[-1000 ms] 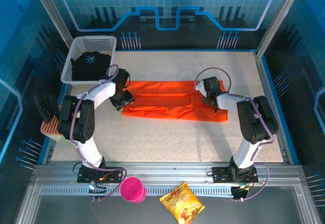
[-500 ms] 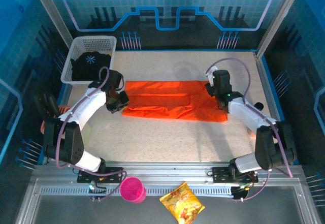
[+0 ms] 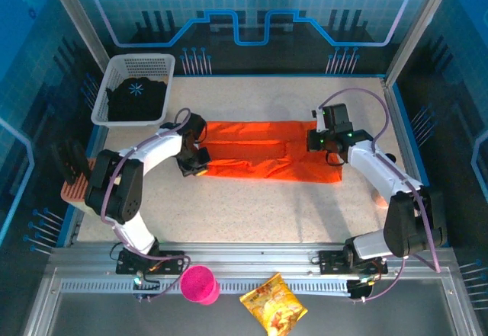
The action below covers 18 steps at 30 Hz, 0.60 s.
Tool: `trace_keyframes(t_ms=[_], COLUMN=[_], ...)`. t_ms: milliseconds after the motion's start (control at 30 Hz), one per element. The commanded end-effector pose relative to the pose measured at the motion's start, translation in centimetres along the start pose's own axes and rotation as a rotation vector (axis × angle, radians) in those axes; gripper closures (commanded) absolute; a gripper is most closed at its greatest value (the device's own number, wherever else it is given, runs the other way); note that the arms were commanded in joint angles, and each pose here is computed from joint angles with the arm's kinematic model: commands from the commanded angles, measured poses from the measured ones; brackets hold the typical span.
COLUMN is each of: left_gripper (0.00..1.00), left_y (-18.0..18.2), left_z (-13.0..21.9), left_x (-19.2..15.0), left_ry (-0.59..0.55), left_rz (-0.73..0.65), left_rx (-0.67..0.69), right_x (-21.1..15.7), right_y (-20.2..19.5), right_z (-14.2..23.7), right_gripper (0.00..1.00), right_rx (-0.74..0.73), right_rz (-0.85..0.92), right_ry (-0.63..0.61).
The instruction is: Fold and stack the t-shirts
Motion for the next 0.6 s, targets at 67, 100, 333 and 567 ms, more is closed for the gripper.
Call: trace_keyframes(t_ms=[67, 100, 333, 567], left_gripper=[1.00, 1.00, 1.00, 1.00], left_y=[-0.9, -1.0, -1.1, -2.5], left_z=[-1.3, -1.6, -2.4, -0.5], left_x=[1.6, 1.8, 2.9, 5.3], left_ry=[-0.023, -0.020, -0.044, -0.131], left_rz=[-0.014, -0.019, -0.039, -0.073], left_rx=[0.029, 0.032, 0.076, 0.089], right_x=[-2.0, -2.1, -2.1, -2.0], right_y=[0.2, 0.2, -0.1, 0.0], right_z=[-0.1, -0.1, 0.8, 1.2], right_gripper=[0.93, 0.93, 0.93, 0.92], right_rx=[0.035, 0.033, 0.004, 0.012], right_rz=[-0.050, -0.048, -0.031, -0.046], right_ry=[0.068, 0.072, 0.082, 0.071])
Point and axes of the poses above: each hand's point on the last joint's axis, 136 mm out from that joint toward the fingers, its own z axis back along the fingers, its own y axis along the line the jaws close on, x = y × z, the point moved 4 cm from there along z, back along the fingers, and after that the axes turned 8 degrees about z, right-handed, at the moved point
